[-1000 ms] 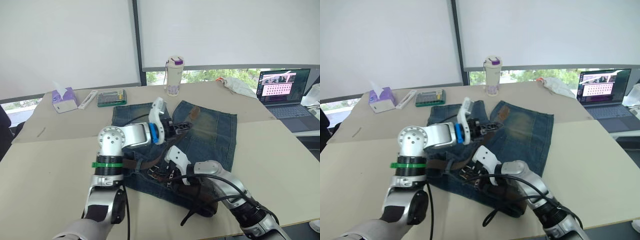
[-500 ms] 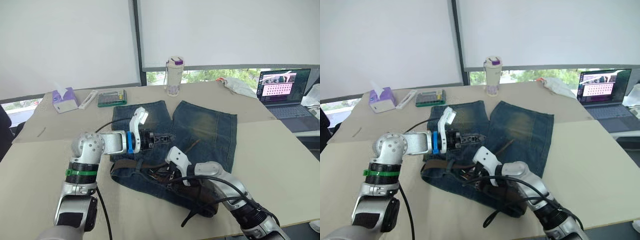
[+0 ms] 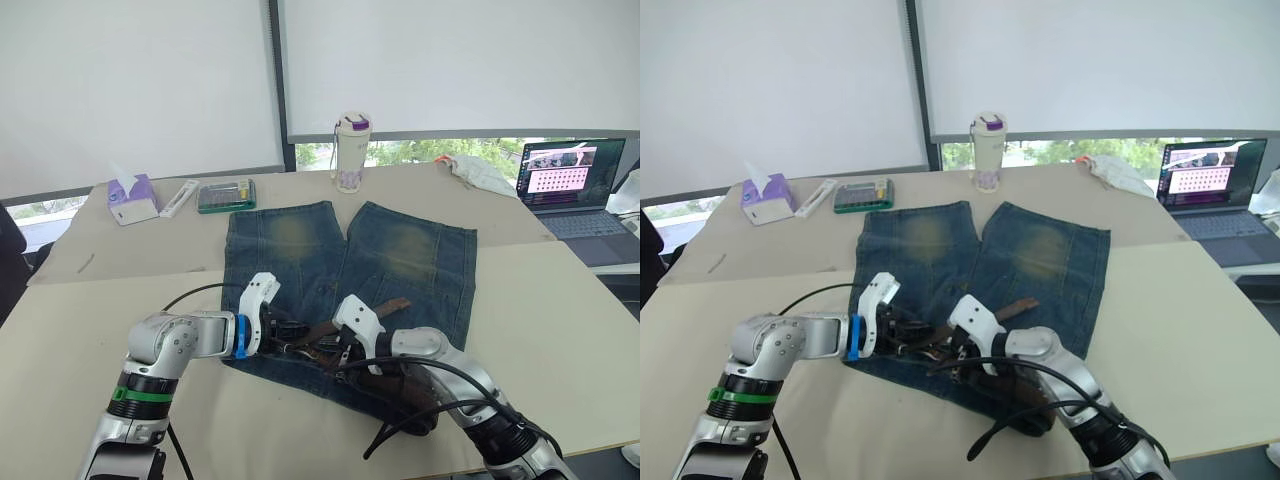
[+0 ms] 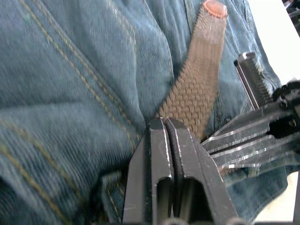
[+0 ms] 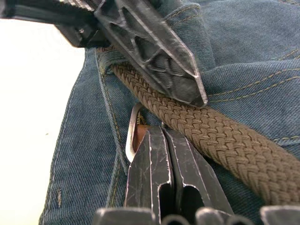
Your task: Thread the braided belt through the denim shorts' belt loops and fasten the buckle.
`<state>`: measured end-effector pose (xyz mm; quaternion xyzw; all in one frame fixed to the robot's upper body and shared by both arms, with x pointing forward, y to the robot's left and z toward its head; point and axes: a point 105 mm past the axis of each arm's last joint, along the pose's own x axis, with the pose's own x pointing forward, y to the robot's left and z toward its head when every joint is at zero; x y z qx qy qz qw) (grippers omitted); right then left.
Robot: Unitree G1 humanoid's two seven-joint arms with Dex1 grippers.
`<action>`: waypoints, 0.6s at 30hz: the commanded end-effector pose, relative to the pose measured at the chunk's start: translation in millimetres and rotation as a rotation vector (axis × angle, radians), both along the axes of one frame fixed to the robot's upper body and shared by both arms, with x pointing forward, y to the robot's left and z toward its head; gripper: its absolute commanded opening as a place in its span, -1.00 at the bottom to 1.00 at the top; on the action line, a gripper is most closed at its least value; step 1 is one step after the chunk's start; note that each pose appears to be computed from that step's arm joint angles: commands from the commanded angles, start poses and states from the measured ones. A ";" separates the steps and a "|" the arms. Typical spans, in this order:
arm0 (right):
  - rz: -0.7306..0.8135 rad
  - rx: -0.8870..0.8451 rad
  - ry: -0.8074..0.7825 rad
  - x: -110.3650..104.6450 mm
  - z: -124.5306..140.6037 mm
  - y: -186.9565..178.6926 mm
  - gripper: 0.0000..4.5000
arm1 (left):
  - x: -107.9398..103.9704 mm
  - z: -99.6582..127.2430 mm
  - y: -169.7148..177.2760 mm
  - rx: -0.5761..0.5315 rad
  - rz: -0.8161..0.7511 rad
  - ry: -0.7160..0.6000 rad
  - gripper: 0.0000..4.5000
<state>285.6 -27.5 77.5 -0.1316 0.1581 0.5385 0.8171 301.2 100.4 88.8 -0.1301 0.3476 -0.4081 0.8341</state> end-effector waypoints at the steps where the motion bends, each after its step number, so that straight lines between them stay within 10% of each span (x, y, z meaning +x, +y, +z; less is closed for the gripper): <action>1: -0.046 -0.052 0.044 2.5 -17.9 -8.6 -1.00 | -8.4 -7.9 0.7 0.013 -0.009 0.014 -0.98; 18: -0.086 0.097 -0.120 12.2 15.8 -7.6 -1.00 | 17.7 12.1 20.3 -0.278 0.205 0.069 -0.98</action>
